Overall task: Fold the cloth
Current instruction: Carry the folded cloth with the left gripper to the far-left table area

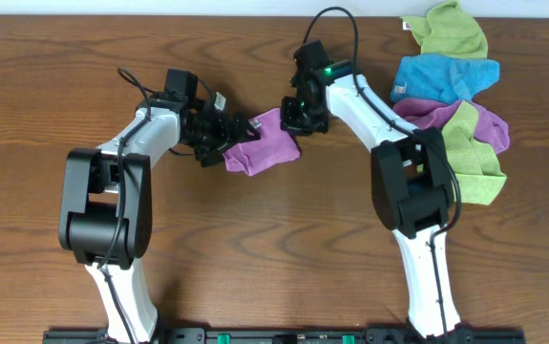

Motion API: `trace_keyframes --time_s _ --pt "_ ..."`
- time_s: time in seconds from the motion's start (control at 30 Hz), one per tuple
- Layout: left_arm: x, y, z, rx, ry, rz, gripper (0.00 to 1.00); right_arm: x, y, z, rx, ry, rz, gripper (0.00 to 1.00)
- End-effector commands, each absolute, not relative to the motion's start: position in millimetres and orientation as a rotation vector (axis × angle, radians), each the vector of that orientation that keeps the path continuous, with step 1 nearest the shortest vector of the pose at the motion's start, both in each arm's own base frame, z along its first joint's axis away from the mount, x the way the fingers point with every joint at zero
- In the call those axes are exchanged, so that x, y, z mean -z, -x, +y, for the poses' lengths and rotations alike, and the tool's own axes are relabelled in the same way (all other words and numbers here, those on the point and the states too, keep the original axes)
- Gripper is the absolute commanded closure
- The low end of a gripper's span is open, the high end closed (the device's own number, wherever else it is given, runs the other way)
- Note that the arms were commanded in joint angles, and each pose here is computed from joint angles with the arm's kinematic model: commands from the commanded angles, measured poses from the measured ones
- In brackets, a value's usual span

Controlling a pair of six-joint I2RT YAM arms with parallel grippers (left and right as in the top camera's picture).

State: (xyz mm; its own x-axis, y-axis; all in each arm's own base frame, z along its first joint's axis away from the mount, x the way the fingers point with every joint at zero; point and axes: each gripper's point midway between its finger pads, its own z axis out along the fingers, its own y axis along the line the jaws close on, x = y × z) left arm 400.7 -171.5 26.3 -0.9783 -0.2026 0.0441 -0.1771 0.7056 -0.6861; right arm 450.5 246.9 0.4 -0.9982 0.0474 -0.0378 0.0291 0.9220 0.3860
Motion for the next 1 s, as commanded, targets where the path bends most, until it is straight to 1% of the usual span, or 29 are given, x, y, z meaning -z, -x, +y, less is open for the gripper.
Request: trace_keyframes --time_s 0.0,0.07,0.1,0.17,0.23,0.33,0.4,0.5,0.6,0.67,0.77,0.87,0.97 --pt "6 -389 -169 1.063 0.393 2.96 0.05 14 -441 254 -0.642 -0.081 3.078 0.99" --pt "6 -389 -170 1.063 0.393 2.962 0.03 14 -440 254 -0.639 -0.083 3.086 0.99" --pt "6 -389 -170 1.062 0.393 2.963 0.1 14 -438 253 -0.636 -0.086 3.091 0.98" --pt "7 -388 -169 1.049 0.4 2.971 0.64 15 -437 251 -0.631 -0.094 3.101 0.99" --pt "8 -386 -167 1.041 0.413 2.98 0.94 14 -437 246 -0.626 -0.108 3.109 0.99" --pt "7 -391 -157 1.045 0.472 2.965 0.94 5 -437 233 -0.614 -0.112 3.125 0.98" --pt "1 -403 -148 1.075 0.545 2.921 0.94 -6 -439 221 -0.599 -0.102 3.13 0.99" --pt "-26 -433 -137 1.201 0.548 2.792 0.94 -30 -445 200 -0.546 -0.095 3.116 0.99" --pt "-60 -471 -111 1.239 0.613 2.659 0.94 -56 -448 182 -0.48 -0.074 3.092 0.99" --pt "-87 -499 -84 1.224 0.652 2.557 0.94 -77 -449 174 -0.458 -0.033 3.058 0.98" --pt "-134 -543 -22 1.143 0.698 2.361 0.94 -106 -448 171 -0.451 0.016 3.0 0.98" --pt "-147 -560 51 0.97 0.902 2.236 0.94 -130 -446 171 -0.464 0.033 2.951 0.99" --pt "-164 -571 96 1.031 0.998 2.075 0.94 -148 -445 173 -0.474 0.047 2.913 0.98"
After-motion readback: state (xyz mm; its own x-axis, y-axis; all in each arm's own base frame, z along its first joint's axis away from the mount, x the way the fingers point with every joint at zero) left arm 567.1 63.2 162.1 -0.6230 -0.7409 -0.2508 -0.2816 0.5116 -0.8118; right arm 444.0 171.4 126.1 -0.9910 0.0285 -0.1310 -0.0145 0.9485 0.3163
